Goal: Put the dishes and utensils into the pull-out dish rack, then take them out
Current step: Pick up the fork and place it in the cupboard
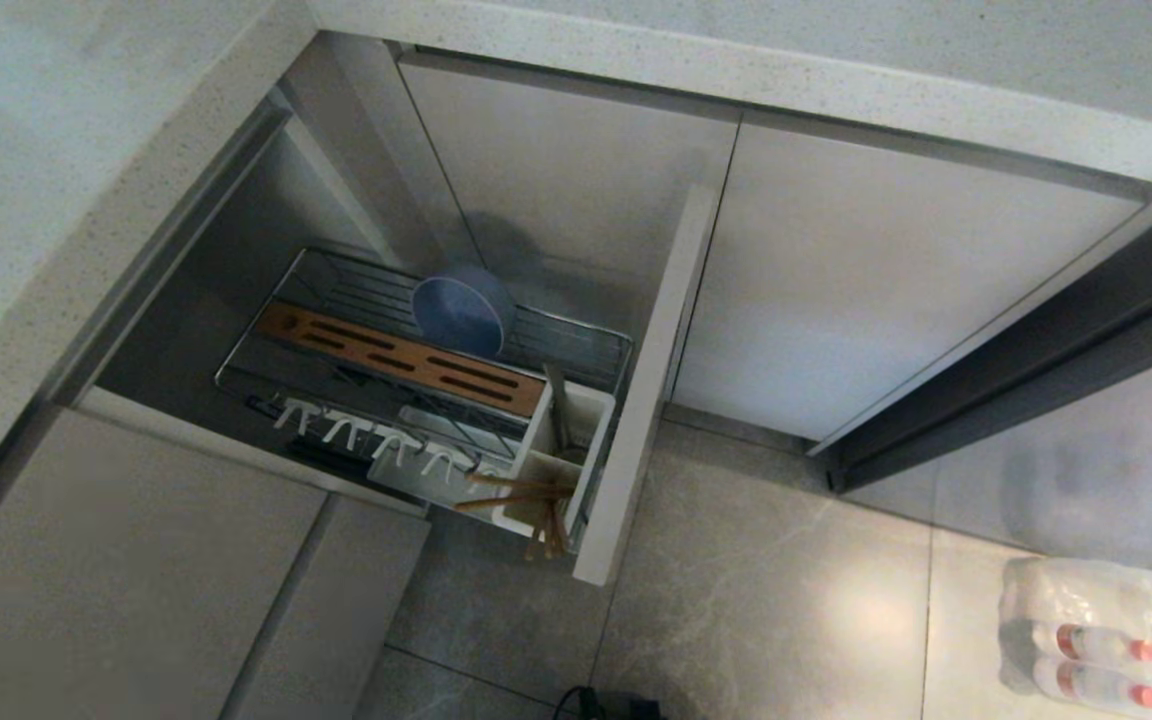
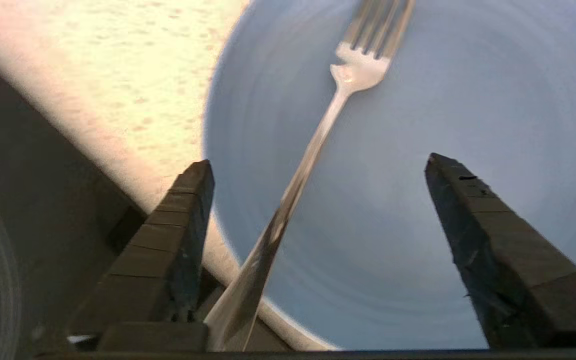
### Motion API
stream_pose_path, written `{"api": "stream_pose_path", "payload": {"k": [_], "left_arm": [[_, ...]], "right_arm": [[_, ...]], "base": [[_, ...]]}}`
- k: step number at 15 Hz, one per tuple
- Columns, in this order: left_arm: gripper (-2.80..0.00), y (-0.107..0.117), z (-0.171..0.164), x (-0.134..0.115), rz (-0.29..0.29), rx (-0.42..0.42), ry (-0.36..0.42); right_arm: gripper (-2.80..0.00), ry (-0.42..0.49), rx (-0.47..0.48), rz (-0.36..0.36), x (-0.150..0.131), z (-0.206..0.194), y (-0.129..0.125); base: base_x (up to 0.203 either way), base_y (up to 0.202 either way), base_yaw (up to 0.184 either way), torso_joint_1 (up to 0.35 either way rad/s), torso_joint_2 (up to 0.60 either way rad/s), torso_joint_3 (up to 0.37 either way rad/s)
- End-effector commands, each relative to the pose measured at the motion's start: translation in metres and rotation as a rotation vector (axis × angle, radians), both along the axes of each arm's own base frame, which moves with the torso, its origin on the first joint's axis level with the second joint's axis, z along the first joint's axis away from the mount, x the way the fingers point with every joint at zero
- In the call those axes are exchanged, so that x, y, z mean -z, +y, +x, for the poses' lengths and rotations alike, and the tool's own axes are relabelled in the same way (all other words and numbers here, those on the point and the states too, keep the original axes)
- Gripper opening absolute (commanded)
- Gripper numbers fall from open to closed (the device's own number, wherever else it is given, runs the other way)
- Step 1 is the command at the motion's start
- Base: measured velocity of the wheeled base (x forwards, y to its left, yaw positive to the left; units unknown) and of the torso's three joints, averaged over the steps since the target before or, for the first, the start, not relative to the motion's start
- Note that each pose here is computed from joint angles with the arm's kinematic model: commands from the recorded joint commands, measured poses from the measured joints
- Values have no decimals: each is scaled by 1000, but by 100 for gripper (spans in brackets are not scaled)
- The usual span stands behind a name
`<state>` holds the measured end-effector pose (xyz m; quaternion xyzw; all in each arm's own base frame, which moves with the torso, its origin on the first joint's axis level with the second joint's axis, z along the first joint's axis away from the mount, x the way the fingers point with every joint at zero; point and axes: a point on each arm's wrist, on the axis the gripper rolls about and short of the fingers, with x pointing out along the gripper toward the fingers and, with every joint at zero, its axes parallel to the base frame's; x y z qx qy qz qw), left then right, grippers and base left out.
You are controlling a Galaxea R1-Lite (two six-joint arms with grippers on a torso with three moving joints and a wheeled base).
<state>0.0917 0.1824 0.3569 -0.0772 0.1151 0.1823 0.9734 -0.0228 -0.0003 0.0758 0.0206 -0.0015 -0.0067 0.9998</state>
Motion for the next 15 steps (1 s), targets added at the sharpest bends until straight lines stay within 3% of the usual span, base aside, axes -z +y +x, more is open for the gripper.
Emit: {"api": "stream_pose_path", "payload": {"k": [1, 10, 15], "left_arm": [[0, 5, 3, 5, -27, 21, 3], [0, 3, 14, 19, -82, 132, 1], [0, 5, 15, 20, -54, 136, -11]], "right_arm": [[-280, 1, 0, 0, 0, 0, 0], [-280, 1, 0, 0, 0, 0, 0], [-280, 1, 0, 0, 0, 0, 0]], "base": [[0, 0, 0, 0, 0, 0], [0, 0, 0, 0, 0, 0], [0, 0, 0, 0, 0, 0]]}}
